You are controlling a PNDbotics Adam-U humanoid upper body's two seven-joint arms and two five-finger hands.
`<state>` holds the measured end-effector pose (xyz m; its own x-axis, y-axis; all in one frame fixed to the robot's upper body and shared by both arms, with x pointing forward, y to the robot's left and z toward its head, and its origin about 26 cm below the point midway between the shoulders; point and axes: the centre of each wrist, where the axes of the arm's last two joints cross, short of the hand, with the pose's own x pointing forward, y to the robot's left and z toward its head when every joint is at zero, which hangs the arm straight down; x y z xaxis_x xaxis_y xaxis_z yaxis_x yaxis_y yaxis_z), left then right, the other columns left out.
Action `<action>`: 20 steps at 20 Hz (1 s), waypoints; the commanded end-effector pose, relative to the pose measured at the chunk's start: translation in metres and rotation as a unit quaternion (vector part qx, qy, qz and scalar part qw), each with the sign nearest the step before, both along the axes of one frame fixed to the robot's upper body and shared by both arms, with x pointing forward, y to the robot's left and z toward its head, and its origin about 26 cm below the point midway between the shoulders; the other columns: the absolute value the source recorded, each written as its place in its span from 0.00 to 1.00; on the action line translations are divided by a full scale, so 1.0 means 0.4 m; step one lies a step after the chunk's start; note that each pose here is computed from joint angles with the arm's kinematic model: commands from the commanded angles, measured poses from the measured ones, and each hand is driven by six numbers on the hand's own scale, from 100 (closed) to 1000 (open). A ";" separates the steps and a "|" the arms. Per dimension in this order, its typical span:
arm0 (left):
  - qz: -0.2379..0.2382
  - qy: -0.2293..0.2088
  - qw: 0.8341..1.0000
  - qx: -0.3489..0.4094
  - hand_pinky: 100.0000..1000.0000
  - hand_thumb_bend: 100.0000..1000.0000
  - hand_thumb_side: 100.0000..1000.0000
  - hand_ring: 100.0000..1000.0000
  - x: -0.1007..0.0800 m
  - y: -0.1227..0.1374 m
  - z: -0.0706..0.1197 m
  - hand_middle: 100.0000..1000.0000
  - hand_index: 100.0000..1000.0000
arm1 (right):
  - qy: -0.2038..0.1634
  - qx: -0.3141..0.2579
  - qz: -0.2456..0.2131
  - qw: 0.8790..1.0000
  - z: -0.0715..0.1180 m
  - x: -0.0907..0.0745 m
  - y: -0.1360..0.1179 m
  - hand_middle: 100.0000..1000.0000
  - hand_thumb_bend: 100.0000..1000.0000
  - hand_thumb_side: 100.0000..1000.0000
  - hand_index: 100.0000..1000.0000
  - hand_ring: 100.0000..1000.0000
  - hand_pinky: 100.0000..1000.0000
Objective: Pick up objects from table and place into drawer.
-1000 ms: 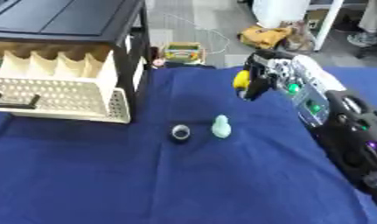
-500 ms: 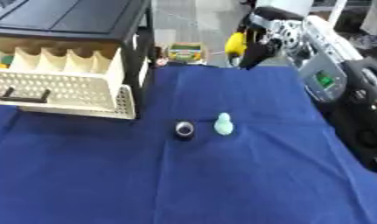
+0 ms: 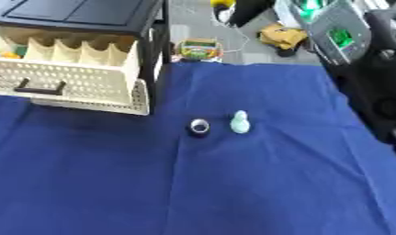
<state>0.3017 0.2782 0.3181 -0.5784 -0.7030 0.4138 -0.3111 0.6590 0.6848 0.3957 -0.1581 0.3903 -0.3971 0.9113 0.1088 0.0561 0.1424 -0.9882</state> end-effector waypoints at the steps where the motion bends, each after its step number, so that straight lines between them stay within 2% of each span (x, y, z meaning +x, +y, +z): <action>1: -0.004 -0.015 1.000 0.015 0.00 0.00 0.76 0.00 -0.011 -0.004 0.028 0.00 0.64 | -0.015 0.006 0.016 1.000 0.037 -0.008 0.044 0.35 0.00 0.14 0.52 0.42 0.14; 8: -0.023 -0.016 1.000 0.015 0.00 0.00 0.76 0.00 -0.009 -0.021 0.036 0.00 0.63 | -0.023 0.034 0.051 0.998 0.055 -0.004 0.162 0.34 0.00 0.14 0.52 0.41 0.13; 14: -0.035 -0.022 0.999 0.016 0.00 0.00 0.76 0.00 -0.008 -0.032 0.043 0.00 0.63 | -0.014 0.047 0.066 0.997 0.029 0.013 0.249 0.34 0.00 0.12 0.52 0.41 0.13; 16: -0.038 -0.024 0.999 0.015 0.00 0.00 0.76 0.00 -0.008 -0.034 0.045 0.00 0.63 | -0.007 0.045 0.068 0.997 0.014 0.021 0.268 0.34 0.00 0.09 0.52 0.41 0.13; 17: -0.039 -0.025 0.999 0.015 0.00 0.00 0.76 0.00 -0.008 -0.035 0.045 0.00 0.63 | -0.004 0.044 0.068 0.997 0.006 0.024 0.276 0.34 0.00 0.12 0.52 0.41 0.13; 20: -0.041 -0.026 0.999 0.014 0.00 0.00 0.76 0.00 -0.008 -0.037 0.045 0.00 0.63 | 0.008 0.041 0.072 0.997 -0.017 0.034 0.296 0.35 0.00 0.10 0.51 0.41 0.13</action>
